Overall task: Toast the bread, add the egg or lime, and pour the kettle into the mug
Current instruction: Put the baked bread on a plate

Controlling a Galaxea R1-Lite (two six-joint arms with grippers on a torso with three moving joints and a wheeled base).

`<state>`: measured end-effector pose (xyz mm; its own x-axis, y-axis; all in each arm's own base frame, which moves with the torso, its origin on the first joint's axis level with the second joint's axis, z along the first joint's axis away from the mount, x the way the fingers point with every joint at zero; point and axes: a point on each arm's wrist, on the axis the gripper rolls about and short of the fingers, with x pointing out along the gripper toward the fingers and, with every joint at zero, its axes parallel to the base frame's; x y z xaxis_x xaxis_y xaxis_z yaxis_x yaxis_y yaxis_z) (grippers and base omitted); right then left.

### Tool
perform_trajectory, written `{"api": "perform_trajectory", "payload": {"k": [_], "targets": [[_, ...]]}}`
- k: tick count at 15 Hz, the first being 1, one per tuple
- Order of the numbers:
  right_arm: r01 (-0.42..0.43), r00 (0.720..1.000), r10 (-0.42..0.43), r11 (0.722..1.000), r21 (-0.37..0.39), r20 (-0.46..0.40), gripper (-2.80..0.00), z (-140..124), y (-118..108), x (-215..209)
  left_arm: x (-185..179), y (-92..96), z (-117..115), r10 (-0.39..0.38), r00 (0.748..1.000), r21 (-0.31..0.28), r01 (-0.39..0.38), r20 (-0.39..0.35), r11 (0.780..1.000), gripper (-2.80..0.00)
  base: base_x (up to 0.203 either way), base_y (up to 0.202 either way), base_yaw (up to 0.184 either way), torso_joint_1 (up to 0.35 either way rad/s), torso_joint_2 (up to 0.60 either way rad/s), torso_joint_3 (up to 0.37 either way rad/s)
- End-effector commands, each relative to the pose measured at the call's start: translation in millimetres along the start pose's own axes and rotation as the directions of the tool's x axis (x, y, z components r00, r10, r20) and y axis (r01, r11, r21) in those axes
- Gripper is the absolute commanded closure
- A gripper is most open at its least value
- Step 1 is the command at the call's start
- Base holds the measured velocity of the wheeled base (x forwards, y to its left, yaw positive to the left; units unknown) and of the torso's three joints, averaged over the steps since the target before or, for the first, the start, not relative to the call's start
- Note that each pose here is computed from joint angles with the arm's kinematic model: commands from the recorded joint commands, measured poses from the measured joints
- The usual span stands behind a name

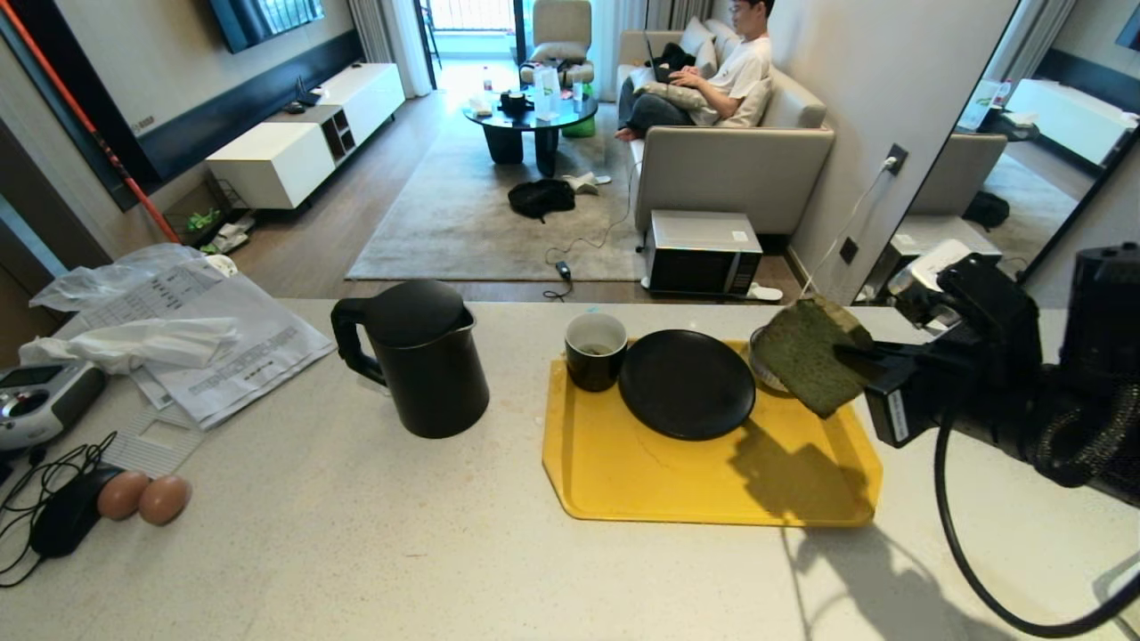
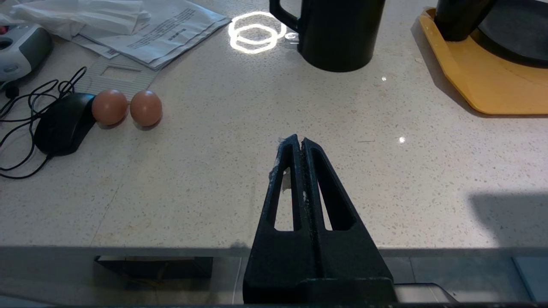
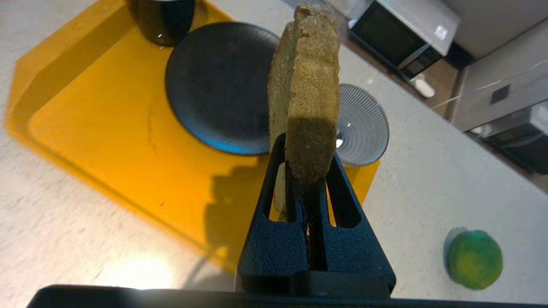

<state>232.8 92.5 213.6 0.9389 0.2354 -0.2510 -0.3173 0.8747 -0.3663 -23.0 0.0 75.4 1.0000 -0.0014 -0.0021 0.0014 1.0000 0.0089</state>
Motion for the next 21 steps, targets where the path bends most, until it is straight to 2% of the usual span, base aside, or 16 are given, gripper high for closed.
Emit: {"api": "perform_trajectory", "payload": {"k": [1,6,10,14,18,19,21], "targets": [[-0.002,1.0,0.002,1.0,-0.031,-0.014,0.0,-6,10,26,0,0.0,0,0.0,1.0,0.0,0.0,-0.001,1.0,0.0,0.0,0.0,0.0,0.0,0.0,0.0],[0.006,1.0,-0.004,0.995,-0.101,0.025,0.0,-10,31,64,0,0.0,0,0.0,1.0,0.0,0.0,-0.001,1.0,0.0,0.0,0.0,0.0,0.0,0.0,0.0],[0.062,0.998,-0.059,0.988,-0.144,0.028,0.0,-21,40,93,0,0.0,0,0.0,1.0,0.0,0.0,-0.001,1.0,0.0,0.0,0.0,0.0,0.0,0.0,0.0],[0.095,0.994,-0.078,0.962,-0.256,0.074,0.0,-29,46,110,0,0.0,0,0.0,1.0,0.0,0.0,-0.001,1.0,0.0,0.0,0.0,0.0,0.0,0.0,0.0],[0.088,0.995,-0.074,0.968,-0.234,0.071,0.0,-27,45,104,0,0.0,0,0.0,1.0,0.0,0.0,-0.002,1.0,0.0,0.0,0.0,0.0,0.0,0.0,0.0],[0.068,0.997,-0.058,0.976,-0.207,0.054,0.0,-28,48,102,0,0.0,0,0.0,1.0,0.0,0.0,-0.001,1.0,0.0,0.0,0.0,0.0,0.0,0.0,0.0],[0.01,1.0,-0.008,0.994,-0.106,0.014,0.0,-26,60,99,0,0.0,0,0.0,1.0,0.0,0.0,-0.002,1.0,0.0,0.0,0.0,0.0,0.0,0.0,0.0]]}}
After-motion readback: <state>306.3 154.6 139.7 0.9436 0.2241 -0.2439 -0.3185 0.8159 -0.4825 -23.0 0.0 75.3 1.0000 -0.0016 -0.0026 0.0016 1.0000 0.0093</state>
